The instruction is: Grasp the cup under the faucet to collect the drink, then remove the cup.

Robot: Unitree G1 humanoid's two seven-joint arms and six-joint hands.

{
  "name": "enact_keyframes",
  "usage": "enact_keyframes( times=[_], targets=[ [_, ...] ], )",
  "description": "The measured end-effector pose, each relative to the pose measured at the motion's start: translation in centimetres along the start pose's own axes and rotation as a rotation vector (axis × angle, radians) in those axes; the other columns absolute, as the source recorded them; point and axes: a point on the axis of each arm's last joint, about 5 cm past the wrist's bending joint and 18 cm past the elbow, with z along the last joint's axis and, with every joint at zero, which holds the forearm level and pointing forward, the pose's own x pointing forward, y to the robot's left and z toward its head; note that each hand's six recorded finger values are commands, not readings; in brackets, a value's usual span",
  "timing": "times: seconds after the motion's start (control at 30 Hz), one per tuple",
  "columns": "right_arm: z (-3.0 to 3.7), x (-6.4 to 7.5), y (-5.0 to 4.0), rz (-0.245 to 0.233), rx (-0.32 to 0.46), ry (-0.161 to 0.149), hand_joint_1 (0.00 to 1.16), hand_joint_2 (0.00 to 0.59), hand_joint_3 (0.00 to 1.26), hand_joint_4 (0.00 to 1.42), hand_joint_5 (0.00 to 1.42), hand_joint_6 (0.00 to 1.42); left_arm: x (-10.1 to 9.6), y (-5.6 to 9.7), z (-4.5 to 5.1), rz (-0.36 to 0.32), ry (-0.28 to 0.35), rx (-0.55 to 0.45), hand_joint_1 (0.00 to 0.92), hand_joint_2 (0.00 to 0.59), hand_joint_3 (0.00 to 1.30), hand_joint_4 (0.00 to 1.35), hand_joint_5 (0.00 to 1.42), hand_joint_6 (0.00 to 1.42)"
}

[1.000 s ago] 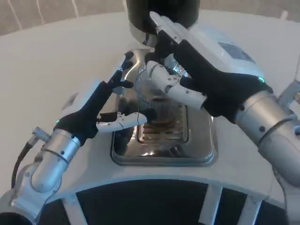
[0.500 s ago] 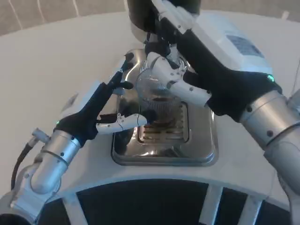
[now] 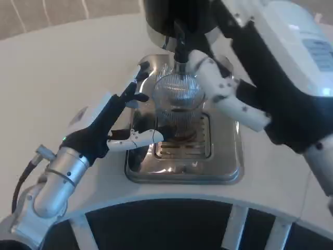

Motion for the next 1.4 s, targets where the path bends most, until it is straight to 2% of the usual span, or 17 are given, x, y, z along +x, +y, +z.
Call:
enact_keyframes(
  times=[0.13,0.27,0.37,0.53,0.73,0.83,1.0,1.23,1.4],
  targets=[
    [-0.11,-1.1,-0.52,-0.007,-0.035,0.049,0.14,0.586,0.00,0.00,0.00,0.00,-0.1,0.0,-0.04,-0.002,0.001,0.000,0.365,0.055,0.00,0.00,0.28,0.32],
    [0.02,-2.0,-0.98,-0.013,-0.056,0.091,0.16,0.586,0.00,0.00,0.00,0.00,-0.1,-0.1,-0.02,-0.004,0.000,0.001,0.360,0.056,0.00,0.00,0.28,0.32],
    [-0.13,-2.8,-1.15,0.010,-0.067,0.138,0.16,0.586,0.00,0.00,0.00,0.00,-0.1,-0.1,-0.02,-0.004,0.000,0.001,0.357,0.057,0.00,0.00,0.28,0.32],
    [-0.86,-3.7,-1.13,0.050,-0.076,0.244,0.17,0.586,0.00,0.00,0.00,0.00,-0.1,-0.1,-0.02,-0.007,0.000,0.001,0.354,0.058,0.00,0.00,0.28,0.32],
    [-1.23,-4.5,-1.02,0.078,-0.086,0.304,0.17,0.586,0.00,0.00,0.00,0.00,-0.1,-0.3,-0.18,-0.015,0.013,-0.002,0.353,0.058,0.00,0.00,0.28,0.32],
    [-1.42,-5.0,-0.79,0.112,-0.079,0.337,0.18,0.586,0.00,0.00,0.00,0.00,0.0,-0.2,-0.19,-0.016,0.017,-0.002,0.352,0.058,0.00,0.00,0.29,0.32],
    [-1.70,-6.0,-0.32,0.196,-0.059,0.397,0.17,0.586,0.00,0.00,0.00,0.00,0.3,-0.2,-0.20,-0.015,0.023,-0.005,0.352,0.058,0.00,0.00,0.29,0.32],
    [-2.34,-6.6,0.77,0.317,-0.051,0.451,0.17,0.586,0.00,0.00,0.00,0.00,0.5,0.0,-0.22,-0.014,0.026,-0.006,0.351,0.058,0.00,0.00,0.29,0.32],
    [-2.89,-6.5,1.43,0.380,-0.059,0.463,0.16,0.586,0.00,0.00,0.00,0.00,0.4,-0.1,-0.36,-0.016,0.036,-0.009,0.351,0.058,0.00,0.00,0.29,0.32]
  ],
)
